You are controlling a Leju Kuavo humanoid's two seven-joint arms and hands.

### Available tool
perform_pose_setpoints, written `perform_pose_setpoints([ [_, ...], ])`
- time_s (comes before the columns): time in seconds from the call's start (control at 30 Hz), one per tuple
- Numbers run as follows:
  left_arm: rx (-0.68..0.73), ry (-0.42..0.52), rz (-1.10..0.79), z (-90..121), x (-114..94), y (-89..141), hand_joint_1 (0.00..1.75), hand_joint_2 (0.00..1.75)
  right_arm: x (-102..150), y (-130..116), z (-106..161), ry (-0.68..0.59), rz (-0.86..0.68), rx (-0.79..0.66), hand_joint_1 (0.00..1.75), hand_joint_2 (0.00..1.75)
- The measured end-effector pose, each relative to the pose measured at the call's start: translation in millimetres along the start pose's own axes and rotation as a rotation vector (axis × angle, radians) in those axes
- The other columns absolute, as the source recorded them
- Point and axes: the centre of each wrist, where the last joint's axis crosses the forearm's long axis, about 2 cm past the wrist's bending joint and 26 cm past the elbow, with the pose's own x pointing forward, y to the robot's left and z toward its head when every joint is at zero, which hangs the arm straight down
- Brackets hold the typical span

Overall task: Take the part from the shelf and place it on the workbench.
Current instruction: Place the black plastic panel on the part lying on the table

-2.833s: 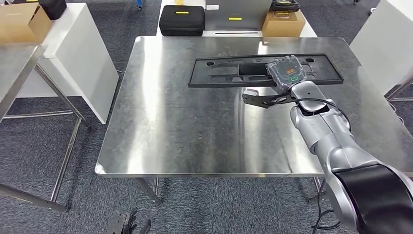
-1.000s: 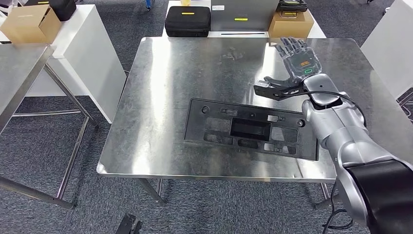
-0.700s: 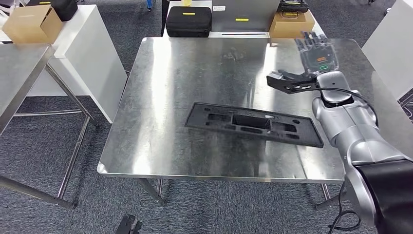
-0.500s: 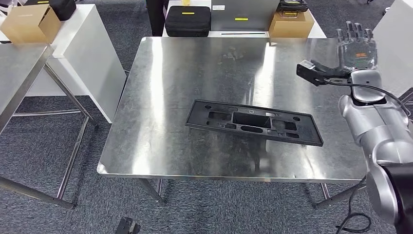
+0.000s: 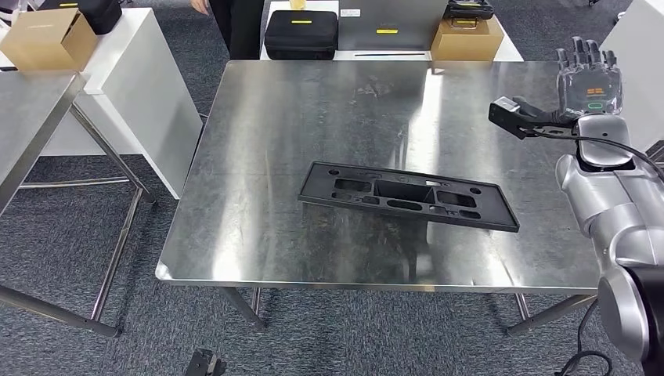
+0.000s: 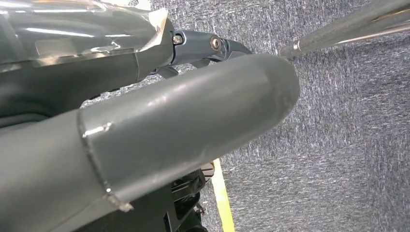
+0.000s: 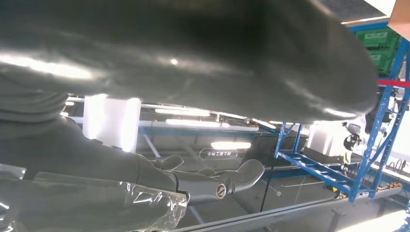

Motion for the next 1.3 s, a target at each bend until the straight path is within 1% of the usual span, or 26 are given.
perform_pose_setpoints([
  [0.1,0.010,0.001,0.013,0.1,0.0,-0.6,0.00,0.00,-4.6,1.4,0.9,0.034,-0.006,-0.004,0.00,0.00],
  [0.17,0.030,0.003,0.036,0.8,-1.3,-1.4,0.00,0.00,-16.5,5.5,3.8,0.087,-0.020,-0.017,0.00,0.00],
  [0.3,0.072,0.011,0.095,4.7,-8.5,-3.3,0.00,0.00,-58.7,24.4,21.4,0.228,-0.041,-0.046,0.00,0.00],
  [0.43,0.101,0.024,0.150,6.7,-12.1,-4.7,0.00,0.00,-109.6,52.0,55.9,0.374,-0.013,-0.042,0.00,0.00],
  [0.5,0.105,0.035,0.175,7.0,-11.8,-9.3,0.00,0.00,-137.4,73.5,88.7,0.448,0.012,-0.006,0.00,0.00],
  [0.57,0.098,0.052,0.198,8.2,-12.3,-18.6,0.00,0.00,-167.8,98.1,138.4,0.502,0.038,0.041,0.00,0.00],
  [0.63,0.088,0.072,0.210,10.6,-14.5,-27.9,0.00,0.00,-195.3,112.6,186.5,0.513,0.064,0.075,0.00,0.00],
  [0.73,0.067,0.084,0.211,11.9,-14.7,-36.2,0.00,0.00,-229.4,116.6,240.4,0.508,0.106,0.093,0.00,0.00],
  [0.83,0.052,0.083,0.208,12.0,-14.3,-38.9,0.00,0.00,-254.8,110.4,274.9,0.534,0.145,0.085,0.00,0.00],
  [0.93,0.047,0.082,0.206,11.9,-13.8,-39.8,0.00,0.00,-271.9,101.9,297.3,0.556,0.183,0.069,0.00,0.00],
  [1.1,0.046,0.088,0.208,11.6,-12.9,-40.7,0.00,0.00,-289.4,89.9,317.3,0.590,0.227,0.045,0.00,0.00],
  [1.2,0.047,0.091,0.213,11.4,-12.0,-42.7,0.00,0.00,-290.5,86.3,324.9,0.578,0.246,0.038,0.00,0.00],
  [1.3,0.053,0.093,0.222,11.4,-11.1,-45.6,0.00,0.00,-274.5,88.1,334.8,0.534,0.219,0.018,0.00,0.00],
])
